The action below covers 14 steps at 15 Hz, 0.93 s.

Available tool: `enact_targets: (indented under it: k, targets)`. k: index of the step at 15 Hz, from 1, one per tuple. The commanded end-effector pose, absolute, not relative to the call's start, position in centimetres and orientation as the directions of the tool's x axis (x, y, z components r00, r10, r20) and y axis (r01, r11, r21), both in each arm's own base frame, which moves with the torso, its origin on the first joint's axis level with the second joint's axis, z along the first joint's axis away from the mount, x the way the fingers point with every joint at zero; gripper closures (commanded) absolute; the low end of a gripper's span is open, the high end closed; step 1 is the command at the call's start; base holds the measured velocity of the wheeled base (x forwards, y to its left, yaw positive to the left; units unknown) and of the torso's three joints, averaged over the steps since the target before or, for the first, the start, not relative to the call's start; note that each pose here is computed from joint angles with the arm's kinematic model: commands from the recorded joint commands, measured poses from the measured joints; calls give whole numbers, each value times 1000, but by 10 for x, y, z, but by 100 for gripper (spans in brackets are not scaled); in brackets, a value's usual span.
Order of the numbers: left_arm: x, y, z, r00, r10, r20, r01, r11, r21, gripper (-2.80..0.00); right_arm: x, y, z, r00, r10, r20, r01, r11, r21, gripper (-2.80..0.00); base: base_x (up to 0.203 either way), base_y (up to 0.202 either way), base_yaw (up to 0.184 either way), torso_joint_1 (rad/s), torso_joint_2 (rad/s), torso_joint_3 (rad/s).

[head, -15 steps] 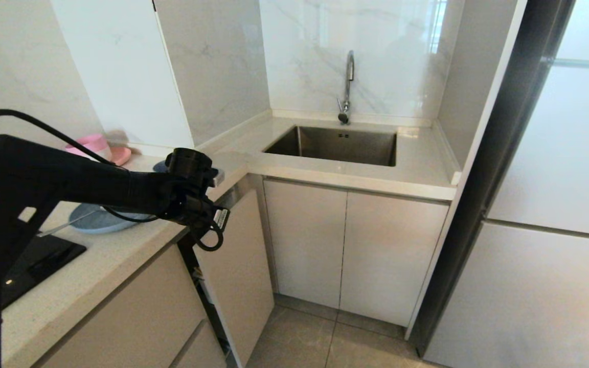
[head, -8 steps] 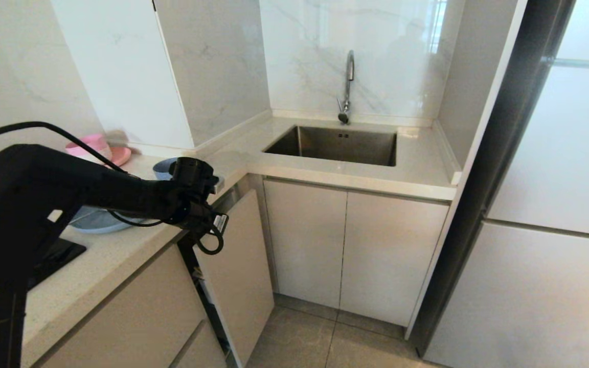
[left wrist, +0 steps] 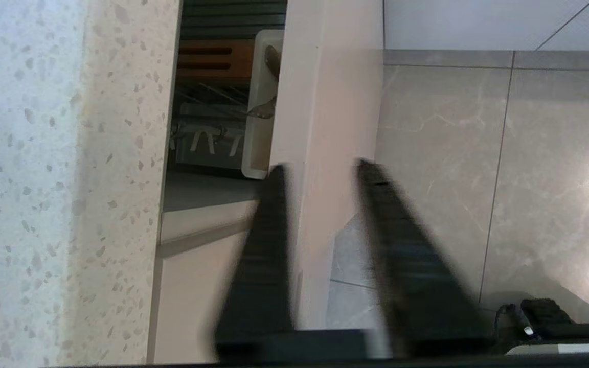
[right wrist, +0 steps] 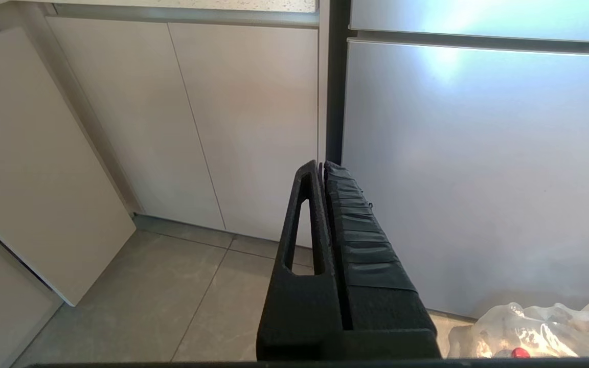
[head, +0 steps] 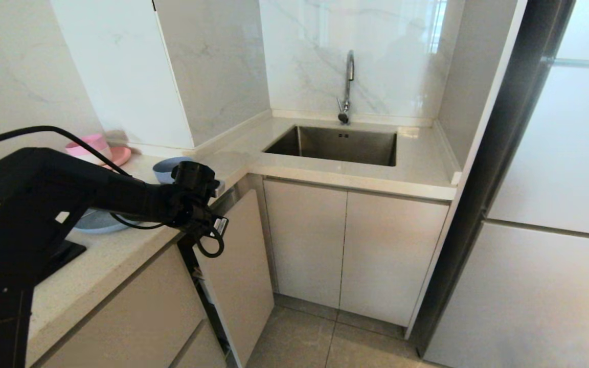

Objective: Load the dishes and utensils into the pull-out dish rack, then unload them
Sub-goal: Open the cupboard

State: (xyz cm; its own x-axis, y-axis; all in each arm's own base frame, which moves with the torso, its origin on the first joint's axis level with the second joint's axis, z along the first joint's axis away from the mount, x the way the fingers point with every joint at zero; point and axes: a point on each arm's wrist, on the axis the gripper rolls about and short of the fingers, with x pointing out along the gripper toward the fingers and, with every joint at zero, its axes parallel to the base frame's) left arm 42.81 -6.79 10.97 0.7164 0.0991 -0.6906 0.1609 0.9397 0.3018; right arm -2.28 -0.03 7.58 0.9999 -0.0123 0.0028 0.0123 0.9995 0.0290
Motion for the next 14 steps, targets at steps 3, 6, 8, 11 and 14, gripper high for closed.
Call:
enact_targets:
  k: [3,6,8,11,14]
  targets:
    - [428,-68,110,718,98,-689,159,941,300,-280,-23,0,76,1000,-12,3,12,1000,29,0,0,0,0,0,0,0]
    - [434,-69,102,733,88,-674,157,943,294,-280,-23,0,76,1000,-12,2,12,1000,29,0,0,0,0,0,0,0]
    - [436,-70,99,738,68,-672,169,945,281,-280,-23,0,76,1000,-12,2,12,1000,29,0,0,0,0,0,0,0]
    - [439,-70,90,726,65,-684,177,944,277,-280,-23,0,76,1000,-12,2,12,1000,29,0,0,0,0,0,0,0]
    - [442,-71,81,715,52,-697,191,945,266,-280,-23,0,76,1000,-12,2,12,1000,29,0,0,0,0,0,0,0]
